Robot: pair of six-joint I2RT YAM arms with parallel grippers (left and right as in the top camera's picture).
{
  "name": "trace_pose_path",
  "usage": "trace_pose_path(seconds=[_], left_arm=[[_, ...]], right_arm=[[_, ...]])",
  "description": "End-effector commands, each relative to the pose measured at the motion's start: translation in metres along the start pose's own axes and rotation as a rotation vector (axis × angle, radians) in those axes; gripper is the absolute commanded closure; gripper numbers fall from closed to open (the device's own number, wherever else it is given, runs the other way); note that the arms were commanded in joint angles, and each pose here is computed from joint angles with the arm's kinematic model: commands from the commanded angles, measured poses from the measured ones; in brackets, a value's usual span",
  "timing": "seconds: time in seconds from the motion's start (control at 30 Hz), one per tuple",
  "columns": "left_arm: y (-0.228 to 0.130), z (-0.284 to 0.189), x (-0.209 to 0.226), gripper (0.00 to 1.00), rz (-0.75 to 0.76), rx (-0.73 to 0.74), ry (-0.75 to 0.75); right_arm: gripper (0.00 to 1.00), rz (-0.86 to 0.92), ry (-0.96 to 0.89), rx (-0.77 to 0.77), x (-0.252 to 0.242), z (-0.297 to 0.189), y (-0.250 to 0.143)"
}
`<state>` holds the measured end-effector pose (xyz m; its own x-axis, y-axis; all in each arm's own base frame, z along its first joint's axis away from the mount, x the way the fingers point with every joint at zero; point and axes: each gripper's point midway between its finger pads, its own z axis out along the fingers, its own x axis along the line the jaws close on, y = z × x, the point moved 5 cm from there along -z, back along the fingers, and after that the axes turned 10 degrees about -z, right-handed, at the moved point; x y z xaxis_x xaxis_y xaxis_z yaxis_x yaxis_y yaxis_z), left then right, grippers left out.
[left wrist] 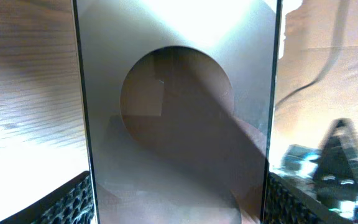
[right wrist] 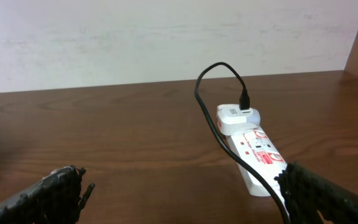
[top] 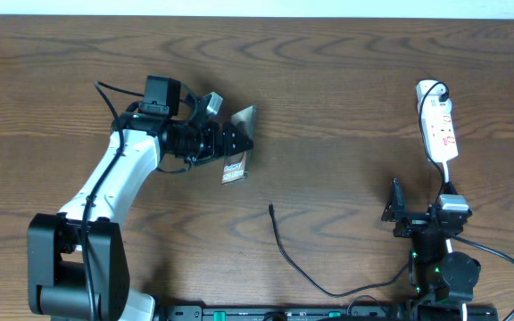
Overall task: Plug charger to phone and switch on socket
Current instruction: 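Lift the phone with the left gripper and tilt it upright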
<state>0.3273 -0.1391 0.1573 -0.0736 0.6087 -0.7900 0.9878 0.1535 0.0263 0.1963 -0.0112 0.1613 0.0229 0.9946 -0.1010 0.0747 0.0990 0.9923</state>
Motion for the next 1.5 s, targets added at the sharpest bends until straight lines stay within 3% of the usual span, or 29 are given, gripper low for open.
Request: trace_pose_path(seconds=[0.0, 0.77, 1.47], left_arm=[[0.001, -0.012, -0.039, 0.93, -0.084, 0.046, -0.2], [0.035, -0.028, -0.087, 0.93, -0.493, 0.065, -0.428], [0.039, -0.029, -0.088, 0.93, -0.761, 0.103, -0.427]], right_arm=[[0.01, 0.009, 0.0, 0.0, 0.001, 0.0, 0.0], [0.01, 0.009, 0.0, 0.0, 0.001, 0.0, 0.0], [0.01, 0.009, 0.0, 0.0, 0.001, 0.0, 0.0]])
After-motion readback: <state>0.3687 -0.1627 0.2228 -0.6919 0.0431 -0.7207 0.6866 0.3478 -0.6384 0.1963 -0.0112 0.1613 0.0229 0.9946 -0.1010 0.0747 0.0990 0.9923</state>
